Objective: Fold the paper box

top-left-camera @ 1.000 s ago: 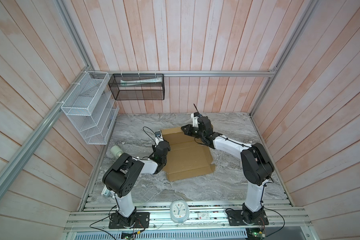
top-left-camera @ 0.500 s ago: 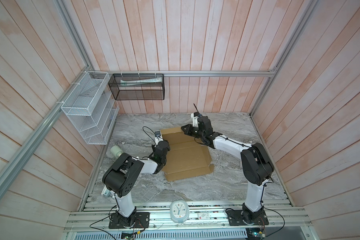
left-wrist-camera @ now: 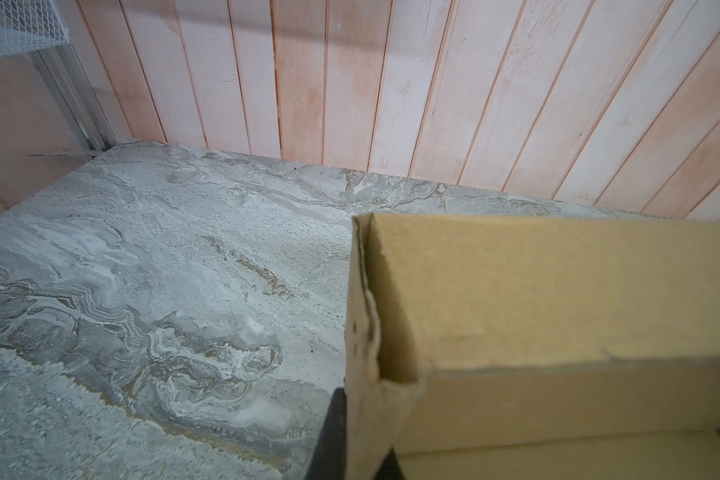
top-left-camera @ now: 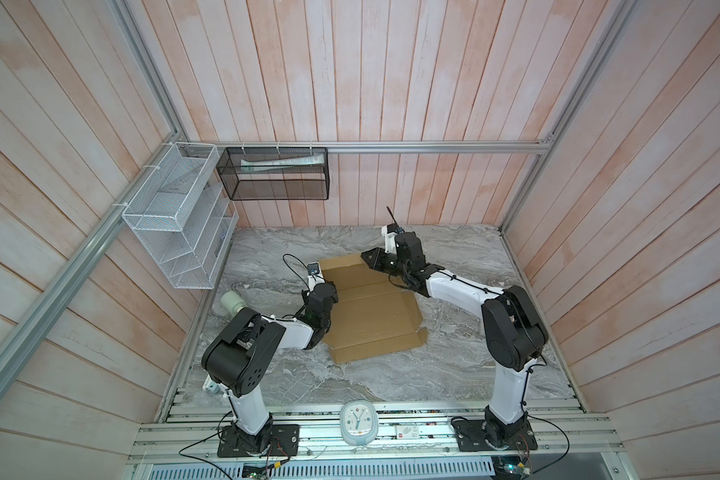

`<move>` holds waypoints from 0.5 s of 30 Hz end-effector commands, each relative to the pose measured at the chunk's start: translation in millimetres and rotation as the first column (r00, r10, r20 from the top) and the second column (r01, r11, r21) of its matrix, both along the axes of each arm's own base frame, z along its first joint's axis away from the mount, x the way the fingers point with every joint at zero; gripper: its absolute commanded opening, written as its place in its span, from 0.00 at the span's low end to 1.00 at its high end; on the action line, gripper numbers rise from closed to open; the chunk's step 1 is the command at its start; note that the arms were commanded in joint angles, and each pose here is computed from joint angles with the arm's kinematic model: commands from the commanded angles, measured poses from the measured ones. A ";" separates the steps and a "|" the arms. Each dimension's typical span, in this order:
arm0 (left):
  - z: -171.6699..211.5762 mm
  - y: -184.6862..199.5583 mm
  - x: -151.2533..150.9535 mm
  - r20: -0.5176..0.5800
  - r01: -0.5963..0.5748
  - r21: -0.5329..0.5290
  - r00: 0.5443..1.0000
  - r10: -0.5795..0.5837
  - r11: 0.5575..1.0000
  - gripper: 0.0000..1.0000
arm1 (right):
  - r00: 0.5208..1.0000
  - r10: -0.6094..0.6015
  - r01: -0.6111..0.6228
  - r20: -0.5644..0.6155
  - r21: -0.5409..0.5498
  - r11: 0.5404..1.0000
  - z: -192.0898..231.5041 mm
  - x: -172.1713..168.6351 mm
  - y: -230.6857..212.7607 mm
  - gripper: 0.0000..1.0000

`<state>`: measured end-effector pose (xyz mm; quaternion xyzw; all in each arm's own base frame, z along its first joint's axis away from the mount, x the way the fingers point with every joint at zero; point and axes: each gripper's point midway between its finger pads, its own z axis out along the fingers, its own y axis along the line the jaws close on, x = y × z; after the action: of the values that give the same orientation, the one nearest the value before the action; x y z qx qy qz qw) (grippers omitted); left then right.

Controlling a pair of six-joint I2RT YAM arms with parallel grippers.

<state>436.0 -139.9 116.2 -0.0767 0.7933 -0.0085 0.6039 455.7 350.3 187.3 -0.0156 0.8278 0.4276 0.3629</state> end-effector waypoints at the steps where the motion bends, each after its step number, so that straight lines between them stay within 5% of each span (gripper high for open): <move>1: 10.4 5.9 -2.3 0.035 -0.010 -0.039 0.999 0.012 0.999 0.00 | 1.000 0.006 -0.006 0.019 -0.028 1.000 6.3 -2.0 -5.3 0.23; 15: 8.1 10.5 -9.0 0.019 -0.017 -0.069 1.000 0.019 0.997 0.00 | 0.986 0.045 -0.021 0.160 -0.151 0.988 43.2 -17.8 -26.2 0.56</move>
<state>429.2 -131.3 116.9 -0.0916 0.7916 -0.0144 0.6039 443.8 337.5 227.1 -0.0710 0.8187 0.3979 0.4079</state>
